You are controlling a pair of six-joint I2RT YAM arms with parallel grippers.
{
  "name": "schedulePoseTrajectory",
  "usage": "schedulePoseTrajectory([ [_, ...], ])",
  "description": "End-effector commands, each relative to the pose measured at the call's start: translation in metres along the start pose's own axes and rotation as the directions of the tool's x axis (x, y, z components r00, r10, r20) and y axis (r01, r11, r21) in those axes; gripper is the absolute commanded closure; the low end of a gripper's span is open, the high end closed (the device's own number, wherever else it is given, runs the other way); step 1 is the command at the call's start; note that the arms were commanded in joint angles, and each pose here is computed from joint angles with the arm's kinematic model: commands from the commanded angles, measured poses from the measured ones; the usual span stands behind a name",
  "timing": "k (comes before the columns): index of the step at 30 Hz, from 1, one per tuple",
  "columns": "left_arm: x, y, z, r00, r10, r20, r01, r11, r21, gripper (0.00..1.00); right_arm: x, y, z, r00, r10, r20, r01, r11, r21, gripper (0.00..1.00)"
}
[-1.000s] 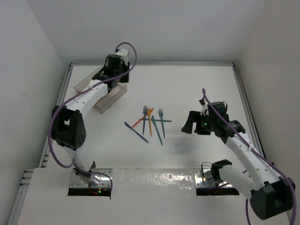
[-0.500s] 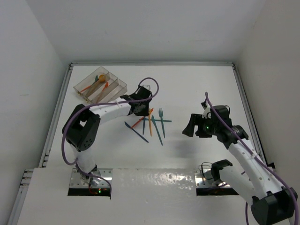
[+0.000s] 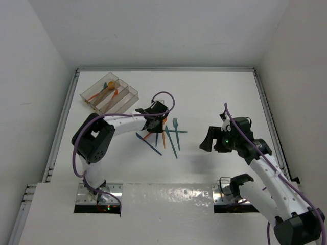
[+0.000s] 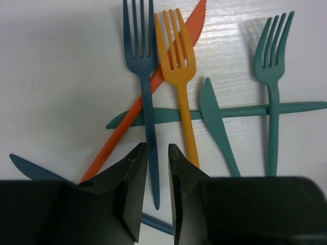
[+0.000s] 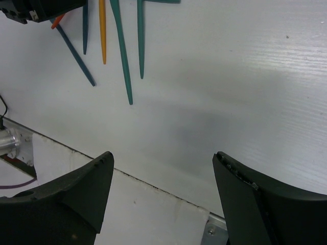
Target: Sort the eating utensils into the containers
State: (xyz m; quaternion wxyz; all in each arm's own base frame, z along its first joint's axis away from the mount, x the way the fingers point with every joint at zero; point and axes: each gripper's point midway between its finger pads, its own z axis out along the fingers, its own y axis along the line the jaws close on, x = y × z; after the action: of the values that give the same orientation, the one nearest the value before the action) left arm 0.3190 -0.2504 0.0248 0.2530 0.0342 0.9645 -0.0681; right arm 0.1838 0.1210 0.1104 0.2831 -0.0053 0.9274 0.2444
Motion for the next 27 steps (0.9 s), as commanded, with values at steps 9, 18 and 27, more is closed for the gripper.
schedulePoseTrajectory([
  [9, -0.023, 0.000, 0.013, 0.998, 0.010, 0.069, -0.006, 0.998, -0.057, 0.79, -0.003, 0.005, 0.000, 1.000, -0.011, 0.012, 0.011, 1.000, -0.024, 0.22],
  [18, -0.027, 0.004, 0.031, 0.997, 0.027, 0.067, -0.019, 0.994, -0.112, 0.81, -0.004, 0.003, 0.000, 1.000, -0.010, 0.016, 0.010, 1.000, -0.014, 0.22],
  [27, -0.027, 0.000, 0.037, 0.997, 0.044, 0.057, -0.038, 0.994, -0.104, 1.00, -0.005, 0.002, 0.003, 1.000, -0.007, 0.013, 0.007, 1.000, -0.007, 0.22],
])
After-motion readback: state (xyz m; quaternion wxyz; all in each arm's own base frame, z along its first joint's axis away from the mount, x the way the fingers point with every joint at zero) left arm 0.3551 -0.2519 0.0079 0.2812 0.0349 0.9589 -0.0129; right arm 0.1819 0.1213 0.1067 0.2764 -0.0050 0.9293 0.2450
